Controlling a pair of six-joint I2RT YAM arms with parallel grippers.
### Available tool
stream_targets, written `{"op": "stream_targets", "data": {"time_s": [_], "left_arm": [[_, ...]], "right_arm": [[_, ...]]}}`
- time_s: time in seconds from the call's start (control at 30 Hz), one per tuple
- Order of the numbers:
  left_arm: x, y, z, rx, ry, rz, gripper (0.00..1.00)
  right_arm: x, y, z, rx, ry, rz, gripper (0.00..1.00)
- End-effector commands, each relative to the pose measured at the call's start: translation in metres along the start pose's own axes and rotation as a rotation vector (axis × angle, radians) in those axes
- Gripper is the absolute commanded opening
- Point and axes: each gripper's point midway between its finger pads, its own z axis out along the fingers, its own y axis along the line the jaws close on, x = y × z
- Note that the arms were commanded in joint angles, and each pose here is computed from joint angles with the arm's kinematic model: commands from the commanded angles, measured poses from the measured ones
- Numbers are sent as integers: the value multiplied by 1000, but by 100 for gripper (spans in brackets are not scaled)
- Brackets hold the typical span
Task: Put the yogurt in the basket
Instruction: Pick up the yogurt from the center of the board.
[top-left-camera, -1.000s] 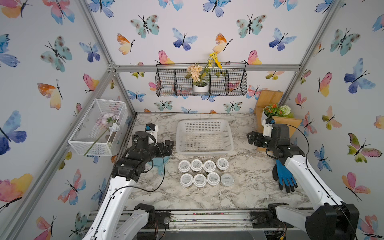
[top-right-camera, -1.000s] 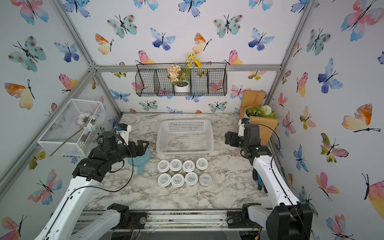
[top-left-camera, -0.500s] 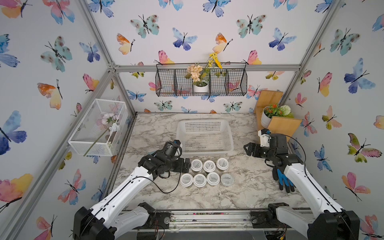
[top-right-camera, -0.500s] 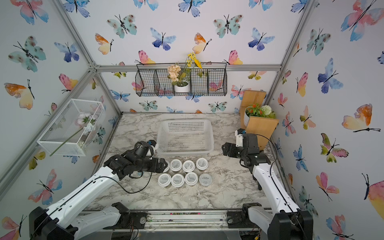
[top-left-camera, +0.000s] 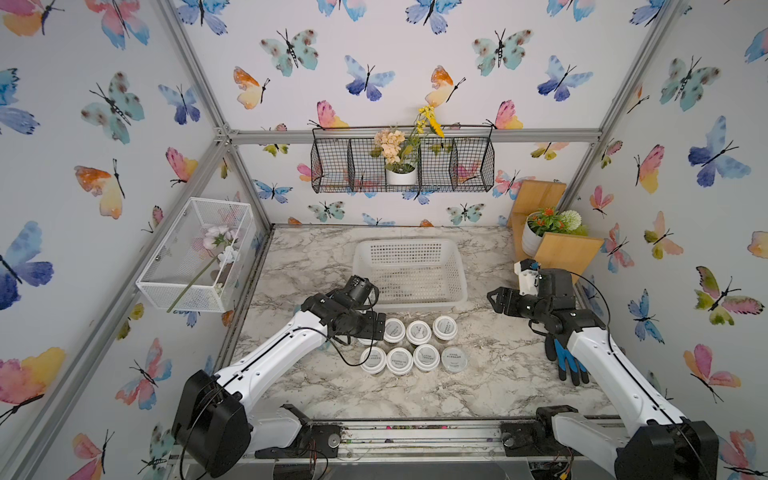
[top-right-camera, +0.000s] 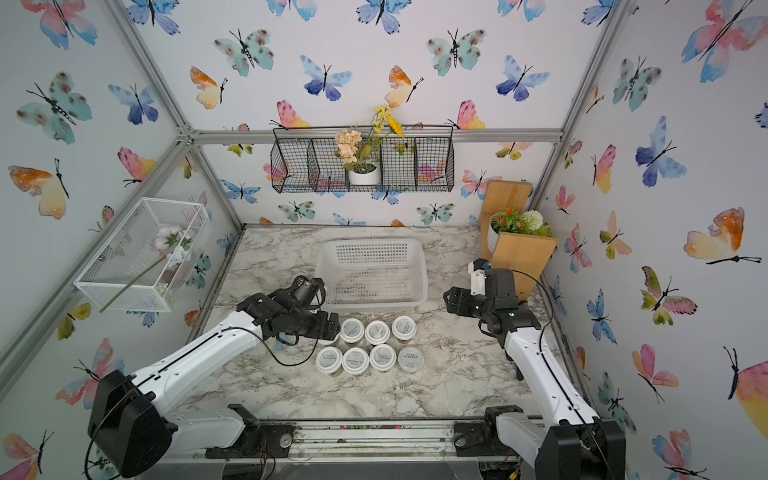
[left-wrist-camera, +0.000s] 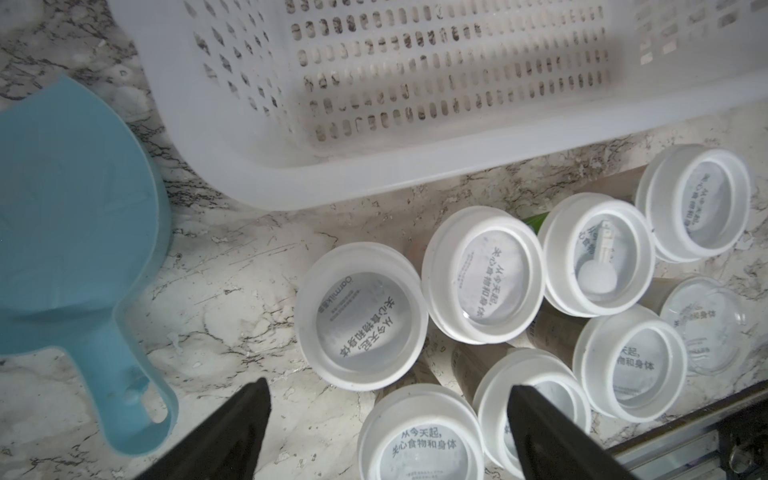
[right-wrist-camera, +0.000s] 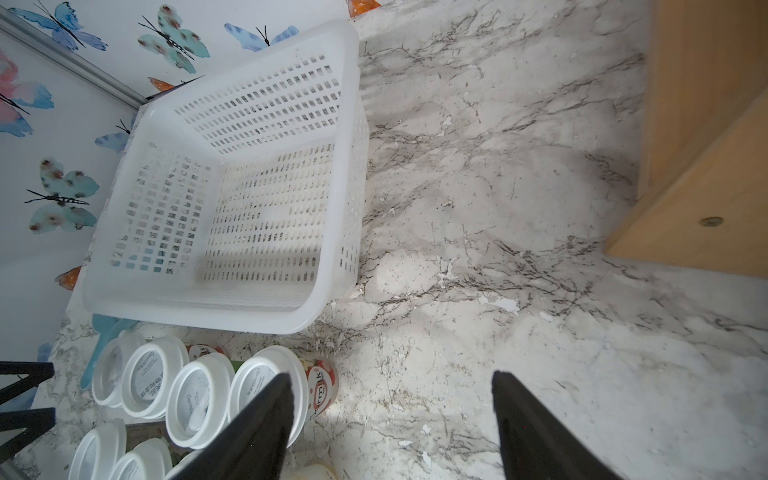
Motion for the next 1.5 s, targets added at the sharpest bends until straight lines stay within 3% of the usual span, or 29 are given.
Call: {"op": "stream_targets", "data": {"time_s": [0.0, 0.33, 0.77, 1.47], "left_arm": [[8, 8, 6, -47, 52, 11, 94], [16, 15, 13, -79, 76, 12, 91], [1, 15, 10, -103, 42, 20, 86], [2, 16, 21, -114, 70, 38, 87]], "right_arm": [[1, 1, -1, -13, -8, -4, 77], [4, -1, 3, -11, 8, 1, 76], [3, -3, 2, 1, 3, 2, 74], [4, -6, 4, 15, 9, 8, 74]]}}
